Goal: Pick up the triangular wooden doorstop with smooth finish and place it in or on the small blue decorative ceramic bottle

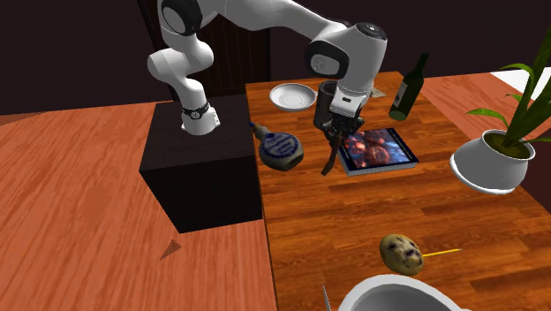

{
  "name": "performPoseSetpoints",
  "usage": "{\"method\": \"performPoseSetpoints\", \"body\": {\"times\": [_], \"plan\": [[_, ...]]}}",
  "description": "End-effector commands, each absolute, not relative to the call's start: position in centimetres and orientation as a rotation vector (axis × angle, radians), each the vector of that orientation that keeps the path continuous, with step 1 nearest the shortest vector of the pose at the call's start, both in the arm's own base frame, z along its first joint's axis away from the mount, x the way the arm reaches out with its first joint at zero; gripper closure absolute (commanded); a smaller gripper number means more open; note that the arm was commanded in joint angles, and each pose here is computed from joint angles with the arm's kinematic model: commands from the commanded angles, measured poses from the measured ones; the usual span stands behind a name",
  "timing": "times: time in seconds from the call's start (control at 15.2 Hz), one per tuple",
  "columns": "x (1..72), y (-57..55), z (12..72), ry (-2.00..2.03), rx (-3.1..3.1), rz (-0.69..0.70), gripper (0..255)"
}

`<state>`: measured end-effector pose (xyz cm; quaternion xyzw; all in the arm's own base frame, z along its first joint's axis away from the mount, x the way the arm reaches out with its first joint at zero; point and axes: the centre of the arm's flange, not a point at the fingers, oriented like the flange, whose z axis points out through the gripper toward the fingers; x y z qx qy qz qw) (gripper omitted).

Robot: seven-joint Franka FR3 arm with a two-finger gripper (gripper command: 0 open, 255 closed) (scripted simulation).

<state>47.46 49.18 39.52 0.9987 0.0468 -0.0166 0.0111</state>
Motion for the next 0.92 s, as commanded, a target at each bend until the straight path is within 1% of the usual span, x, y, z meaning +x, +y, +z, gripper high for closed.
{"method": "performPoseSetpoints", "body": {"times": [0.0, 0.86], "plan": [[47.5, 49.2, 40.5, 0.146, 3.115, -0.052, 255], [47.5, 49.2, 47.4, 0.146, 3.115, -0.052, 255]]}}
